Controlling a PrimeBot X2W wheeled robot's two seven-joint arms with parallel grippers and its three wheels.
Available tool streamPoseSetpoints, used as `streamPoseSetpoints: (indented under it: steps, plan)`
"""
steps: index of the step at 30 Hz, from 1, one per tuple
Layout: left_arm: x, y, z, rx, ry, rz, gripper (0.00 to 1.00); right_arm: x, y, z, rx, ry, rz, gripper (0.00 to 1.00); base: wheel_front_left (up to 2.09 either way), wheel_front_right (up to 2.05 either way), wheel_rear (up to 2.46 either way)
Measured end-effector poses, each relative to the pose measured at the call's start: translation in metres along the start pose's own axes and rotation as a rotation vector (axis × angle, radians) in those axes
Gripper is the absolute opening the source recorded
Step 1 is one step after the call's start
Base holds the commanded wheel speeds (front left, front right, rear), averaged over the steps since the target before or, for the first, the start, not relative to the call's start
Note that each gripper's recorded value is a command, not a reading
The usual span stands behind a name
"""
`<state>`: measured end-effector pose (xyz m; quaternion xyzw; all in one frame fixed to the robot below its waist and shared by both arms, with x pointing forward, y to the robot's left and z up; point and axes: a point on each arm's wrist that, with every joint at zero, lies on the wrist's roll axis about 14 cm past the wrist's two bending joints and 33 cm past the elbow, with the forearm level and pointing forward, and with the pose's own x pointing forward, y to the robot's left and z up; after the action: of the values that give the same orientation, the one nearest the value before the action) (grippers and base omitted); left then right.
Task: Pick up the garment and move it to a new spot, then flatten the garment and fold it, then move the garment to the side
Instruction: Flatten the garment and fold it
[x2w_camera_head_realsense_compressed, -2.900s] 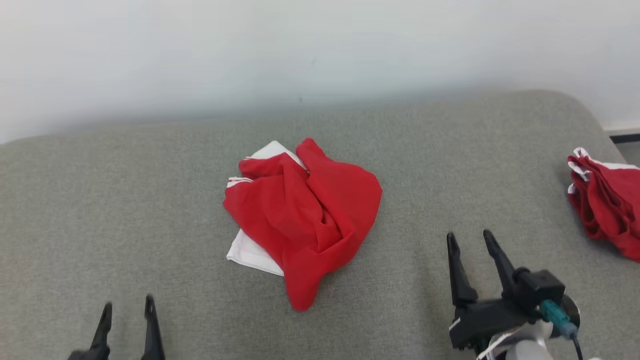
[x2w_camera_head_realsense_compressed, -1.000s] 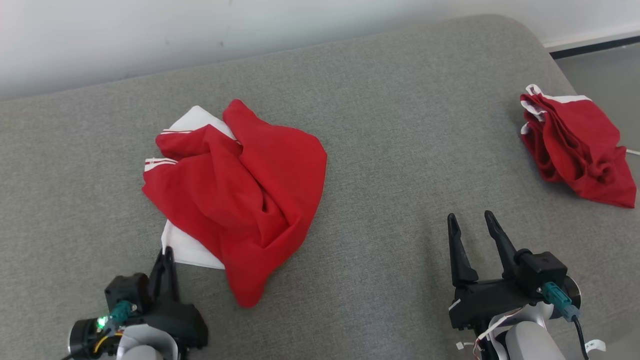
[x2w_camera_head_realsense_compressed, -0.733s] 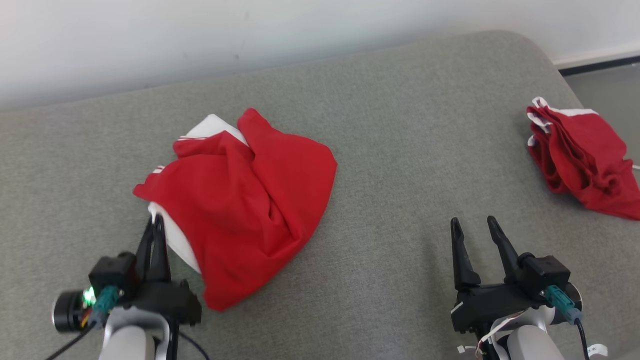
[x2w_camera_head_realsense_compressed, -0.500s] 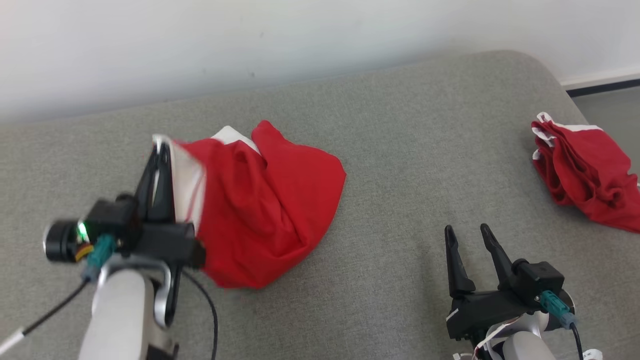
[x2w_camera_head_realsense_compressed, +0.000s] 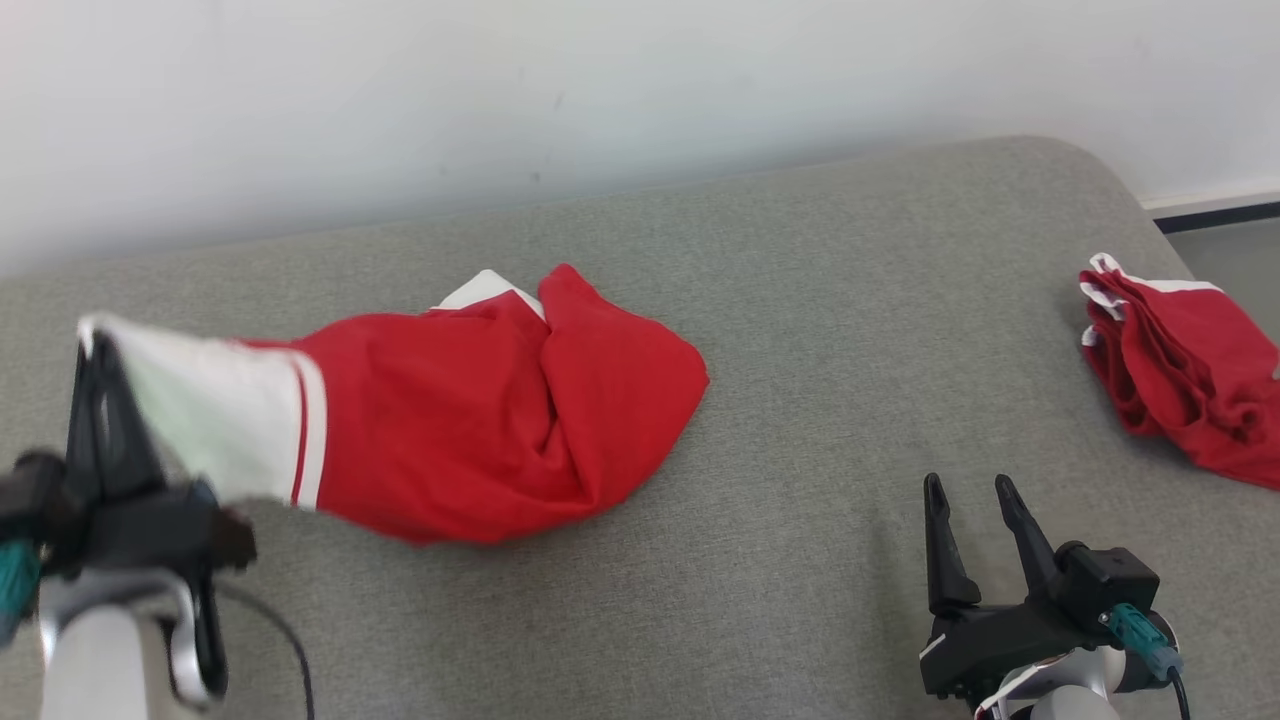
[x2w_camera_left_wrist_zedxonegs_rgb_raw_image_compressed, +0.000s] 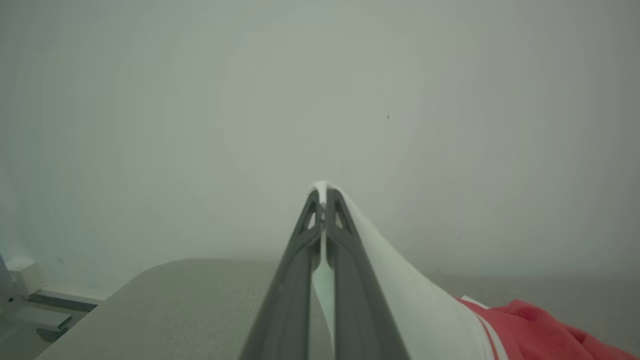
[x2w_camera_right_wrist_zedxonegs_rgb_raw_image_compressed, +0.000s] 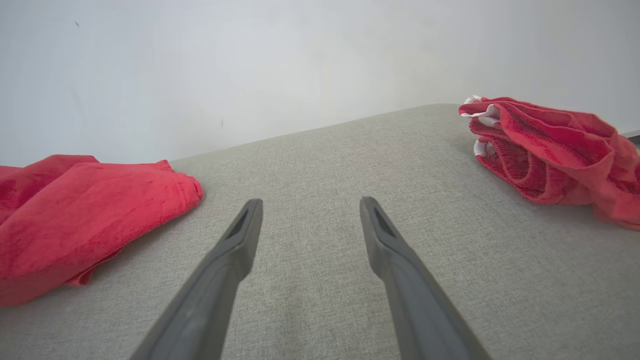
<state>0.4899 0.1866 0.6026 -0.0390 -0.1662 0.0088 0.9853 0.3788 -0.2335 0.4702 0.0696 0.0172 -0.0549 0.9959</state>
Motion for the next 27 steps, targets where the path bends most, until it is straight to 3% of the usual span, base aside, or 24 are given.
streamPoseSetpoints:
  steps: [7, 16, 18, 27]
  plan:
    - [-0.087, 0.073, -0.074, 0.017, 0.260, 0.233, 0.00, 0.005, 0.019, -0.008, -0.005, 0.022, 0.054, 1.00, 0.00, 0.00, 0.00]
    - [-0.168, 0.113, -0.106, 0.018, 0.431, 0.394, 0.00, 0.011, 0.042, -0.010, -0.023, 0.029, 0.122, 1.00, 0.00, 0.00, 0.00]
    - [-0.176, 0.109, -0.111, 0.007, 0.453, 0.397, 1.00, 0.013, 0.047, -0.011, -0.025, 0.030, 0.138, 1.00, 0.00, 0.00, 0.00]
    - [-0.187, 0.076, -0.115, -0.020, 0.482, 0.322, 1.00, 0.029, 0.089, -0.019, -0.046, 0.049, 0.255, 1.00, 0.00, 0.00, 0.00]
